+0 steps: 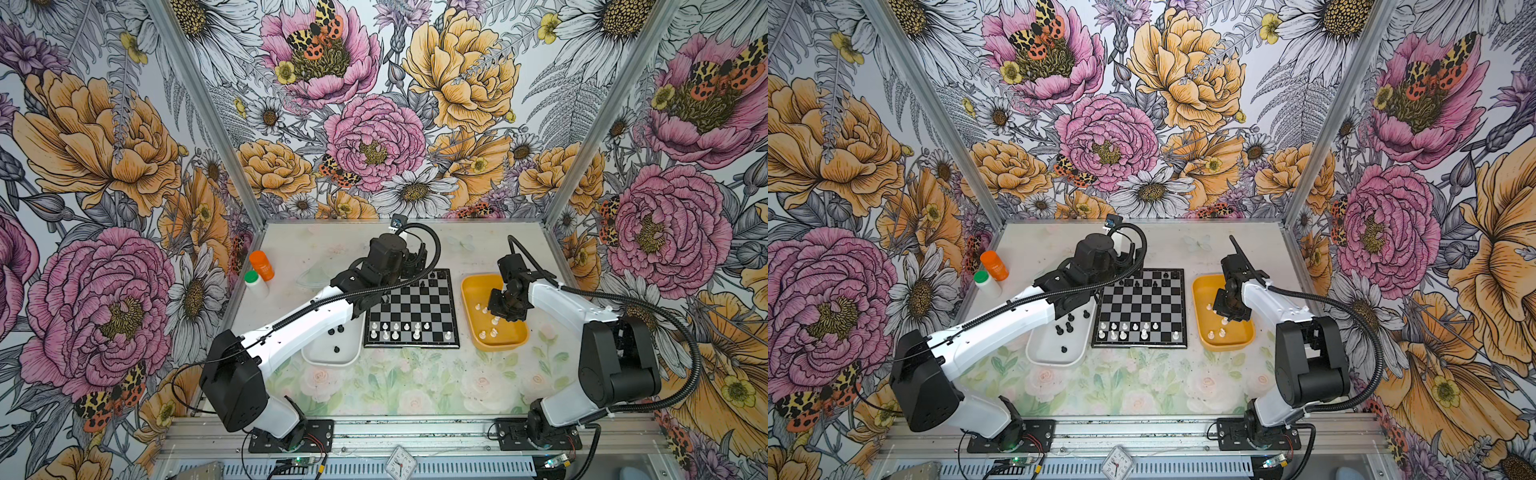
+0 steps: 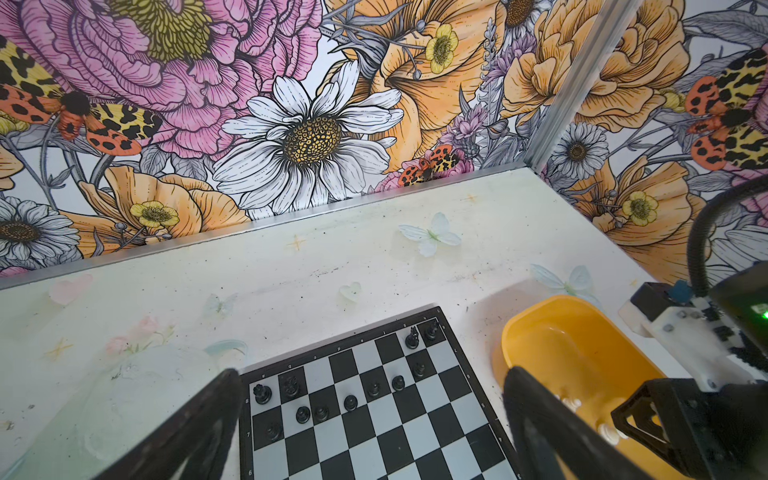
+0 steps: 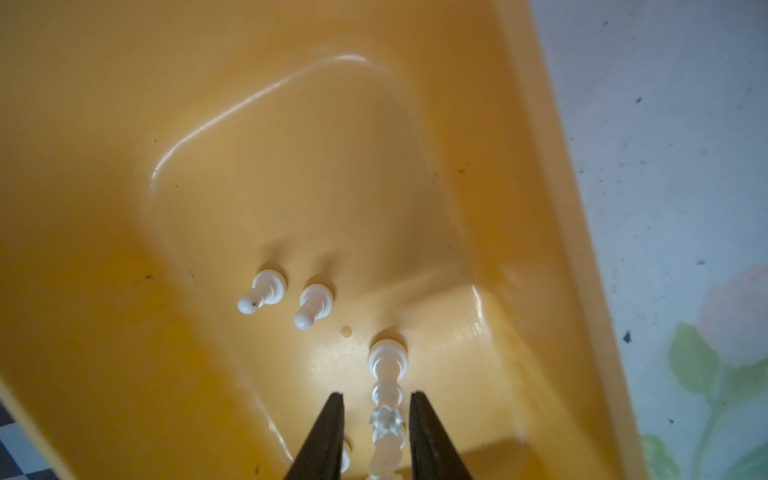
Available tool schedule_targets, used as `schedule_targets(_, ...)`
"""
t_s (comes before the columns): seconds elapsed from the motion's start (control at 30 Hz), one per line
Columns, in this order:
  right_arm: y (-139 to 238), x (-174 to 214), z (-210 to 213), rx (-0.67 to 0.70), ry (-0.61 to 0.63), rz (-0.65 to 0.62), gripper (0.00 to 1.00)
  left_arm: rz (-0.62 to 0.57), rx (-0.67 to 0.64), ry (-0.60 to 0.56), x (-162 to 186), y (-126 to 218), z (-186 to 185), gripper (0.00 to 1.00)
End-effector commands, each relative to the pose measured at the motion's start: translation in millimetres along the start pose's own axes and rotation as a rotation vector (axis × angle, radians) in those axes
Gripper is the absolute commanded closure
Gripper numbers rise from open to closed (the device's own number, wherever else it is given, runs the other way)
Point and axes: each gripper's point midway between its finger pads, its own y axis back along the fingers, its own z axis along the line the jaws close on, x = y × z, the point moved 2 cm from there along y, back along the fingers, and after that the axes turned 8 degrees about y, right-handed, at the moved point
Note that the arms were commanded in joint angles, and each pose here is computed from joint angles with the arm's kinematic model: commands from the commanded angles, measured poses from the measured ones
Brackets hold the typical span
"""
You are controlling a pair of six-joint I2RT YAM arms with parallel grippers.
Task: Set up the chess pieces on the board
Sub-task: 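Lower the right gripper onto a white piece in the yellow tray and close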
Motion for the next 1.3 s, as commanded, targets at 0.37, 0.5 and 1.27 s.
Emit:
schedule_targets(0.37, -2.3, -6.5, 1.5, -0.014, 0.018, -0.004, 0.65, -0.026, -0.019, -0.027, -11.3, 0.7, -1.1, 0.01)
schedule_targets(0.5, -4.9, -5.7, 1.5, -0.016, 0.019, 0.005, 0.67, -0.03, -0.028, -0.025, -11.7, 1.9, 0.8, 0.01)
schedule_targets(1.27, -11.9, -6.6, 0.5, -0.012, 0.028, 0.02, 0.74, -0.035, -0.048, -0.035, -12.5, 1.8, 3.6, 0.01)
